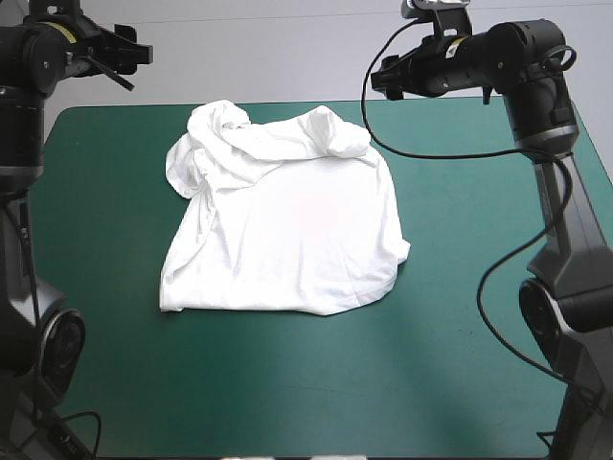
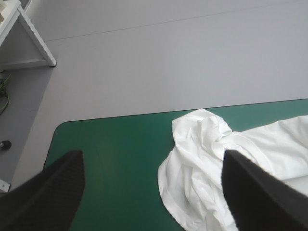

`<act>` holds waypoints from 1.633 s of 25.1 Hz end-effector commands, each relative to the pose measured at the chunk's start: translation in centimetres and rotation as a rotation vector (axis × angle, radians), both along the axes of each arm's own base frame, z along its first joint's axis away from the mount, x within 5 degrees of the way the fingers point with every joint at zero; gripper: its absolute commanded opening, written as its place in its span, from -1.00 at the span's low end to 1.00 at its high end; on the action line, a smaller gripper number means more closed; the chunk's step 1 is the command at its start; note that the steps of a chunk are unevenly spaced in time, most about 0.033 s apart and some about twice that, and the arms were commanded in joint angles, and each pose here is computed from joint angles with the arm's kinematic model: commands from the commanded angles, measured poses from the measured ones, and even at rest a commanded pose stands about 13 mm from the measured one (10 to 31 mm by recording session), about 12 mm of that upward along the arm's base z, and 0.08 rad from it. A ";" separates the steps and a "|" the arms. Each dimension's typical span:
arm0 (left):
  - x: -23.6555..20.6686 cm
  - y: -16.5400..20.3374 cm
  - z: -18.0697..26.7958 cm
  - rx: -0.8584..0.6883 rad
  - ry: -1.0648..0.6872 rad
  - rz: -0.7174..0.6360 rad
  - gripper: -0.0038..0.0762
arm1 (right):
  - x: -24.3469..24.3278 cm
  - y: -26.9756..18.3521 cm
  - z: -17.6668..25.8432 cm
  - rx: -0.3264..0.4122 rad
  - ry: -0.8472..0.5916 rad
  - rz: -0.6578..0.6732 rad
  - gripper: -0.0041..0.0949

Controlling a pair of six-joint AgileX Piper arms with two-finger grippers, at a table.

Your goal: Fold the cloth

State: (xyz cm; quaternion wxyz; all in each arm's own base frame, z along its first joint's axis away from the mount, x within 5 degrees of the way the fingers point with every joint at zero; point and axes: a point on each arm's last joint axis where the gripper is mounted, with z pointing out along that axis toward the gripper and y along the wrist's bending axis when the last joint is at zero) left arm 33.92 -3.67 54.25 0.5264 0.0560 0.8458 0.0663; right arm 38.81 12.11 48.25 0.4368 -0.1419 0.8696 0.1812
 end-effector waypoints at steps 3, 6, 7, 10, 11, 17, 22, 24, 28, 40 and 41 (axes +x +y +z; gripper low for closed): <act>-6.2 0.2 2.1 -0.057 0.001 -0.064 0.44 | -6.4 -1.4 1.3 -0.034 -0.007 0.057 0.35; -7.9 0.5 0.4 -0.031 0.083 -0.061 0.37 | -8.7 -2.0 -1.0 -0.080 0.078 0.079 0.35; -8.3 0.6 -0.2 -0.025 0.111 -0.061 0.35 | -9.1 -2.1 -2.0 -0.097 0.112 0.085 0.34; -9.8 0.9 -4.8 -0.003 0.279 -0.053 0.33 | -11.4 -2.8 -5.1 -0.134 0.213 0.091 0.34; -10.3 1.0 -7.2 0.006 0.362 -0.052 0.33 | -12.2 -3.0 -6.4 -0.148 0.254 0.098 0.34; -10.4 0.8 -18.9 0.017 0.695 -0.034 0.32 | -13.2 -3.3 -11.5 -0.175 0.383 0.097 0.30; -10.4 0.5 -24.4 -0.016 0.716 -0.061 0.32 | -13.1 -3.2 -12.8 -0.176 0.393 0.102 0.25; -10.4 0.4 -25.9 -0.018 0.701 -0.066 0.32 | -13.1 -3.2 -12.9 -0.175 0.390 0.101 0.25; -8.7 0.0 -29.3 -0.025 0.757 -0.069 0.32 | -13.0 -3.2 -12.8 -0.171 0.378 0.102 0.25; -6.5 -1.0 -33.7 -0.108 0.872 -0.063 -0.45 | -11.6 -3.0 -13.0 -0.152 0.303 0.066 0.25; -6.5 -1.0 -33.7 -0.103 0.872 -0.063 -0.59 | -11.3 -2.9 -13.2 -0.149 0.297 0.059 0.25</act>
